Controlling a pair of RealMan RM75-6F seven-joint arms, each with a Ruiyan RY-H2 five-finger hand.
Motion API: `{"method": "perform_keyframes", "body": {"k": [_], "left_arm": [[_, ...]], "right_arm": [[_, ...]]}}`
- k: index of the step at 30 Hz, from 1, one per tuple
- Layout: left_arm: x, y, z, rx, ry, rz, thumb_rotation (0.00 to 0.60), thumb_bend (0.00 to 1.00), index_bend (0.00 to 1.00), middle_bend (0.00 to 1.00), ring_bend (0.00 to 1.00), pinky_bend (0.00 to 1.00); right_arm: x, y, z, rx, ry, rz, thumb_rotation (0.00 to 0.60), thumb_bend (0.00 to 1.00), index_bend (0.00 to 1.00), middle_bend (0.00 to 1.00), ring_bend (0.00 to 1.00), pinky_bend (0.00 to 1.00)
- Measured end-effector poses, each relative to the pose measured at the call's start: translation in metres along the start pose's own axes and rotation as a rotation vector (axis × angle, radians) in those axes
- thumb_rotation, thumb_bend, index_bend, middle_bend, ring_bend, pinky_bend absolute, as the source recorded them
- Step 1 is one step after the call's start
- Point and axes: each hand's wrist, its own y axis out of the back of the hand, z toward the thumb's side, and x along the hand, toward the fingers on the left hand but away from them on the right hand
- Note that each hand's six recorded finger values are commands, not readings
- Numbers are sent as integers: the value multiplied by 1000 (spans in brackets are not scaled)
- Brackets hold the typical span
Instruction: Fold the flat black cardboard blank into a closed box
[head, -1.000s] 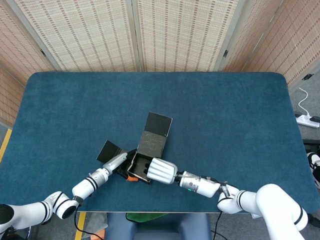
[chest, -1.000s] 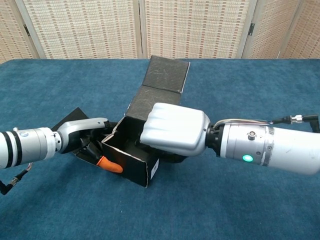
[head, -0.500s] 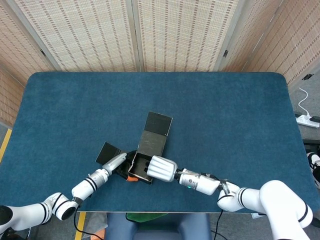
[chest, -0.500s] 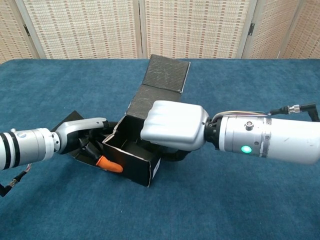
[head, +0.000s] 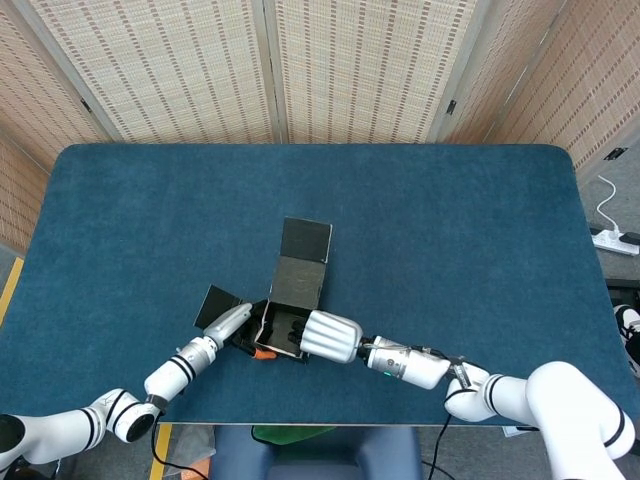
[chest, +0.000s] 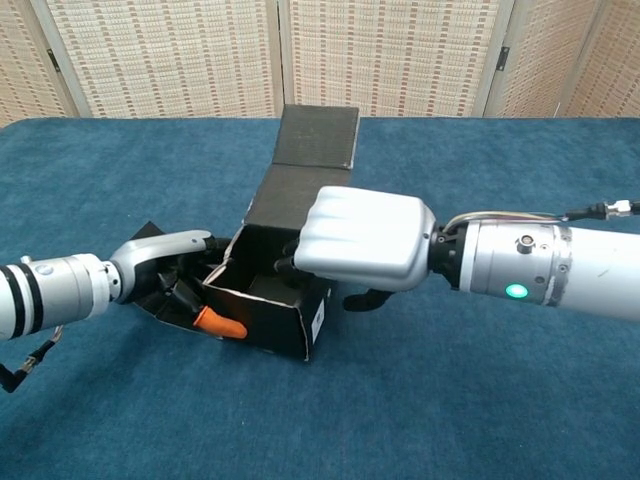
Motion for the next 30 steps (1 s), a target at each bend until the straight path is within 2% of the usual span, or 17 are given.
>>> {"method": "perform_keyframes", "body": {"k": [2,4,7,9,11,13,17,21,25,28,30], "left_arm": [[-1,0,2,3,-3,7,600,199,196,157,563,712],[-1,-1,4,5,-6,12,600,199,142,128,502,656],[-2,-2,8,14,-10,17,600,200,64,60,266,557],[-4,-4,10,16,-12,19,600,199,18,14,91,434],[-6,-4,13,12,-17,23,600,198,1,0,13,301],[-9,-3,15,8,-20,28,600,196,0,0,0,213],[-18,5,19,9,-35,55,600,199,0,0,0,141],[-30,17,23,4,-59,102,600,200,0,0,0,113],[-44,29,28,2,-88,150,600,201,0,0,0,95],[-54,34,33,-5,-110,176,600,201,0,0,0,90],[-60,36,33,-10,-115,182,600,201,0,0,0,89]], "right_arm": [[3,2,-2,-11,-11,-7,600,0,0,18,707,1000],[5,4,-4,-24,-22,-15,600,0,0,0,700,1000],[11,9,-8,-45,-49,-33,600,0,0,0,697,1000],[15,12,-11,-71,-74,-43,600,0,0,3,696,1000],[23,16,-14,-119,-114,-54,600,0,0,18,696,1000],[34,18,-17,-190,-167,-56,600,0,0,41,696,1000],[62,18,-21,-385,-294,-41,600,0,0,85,696,1000],[95,9,-20,-659,-448,-7,600,0,0,96,696,1000],[122,-11,-13,-951,-601,41,600,0,0,56,684,1000],[128,-28,-4,-1126,-678,76,600,0,0,27,680,1000],[125,-34,2,-1195,-690,96,600,0,0,19,680,1000]]}}
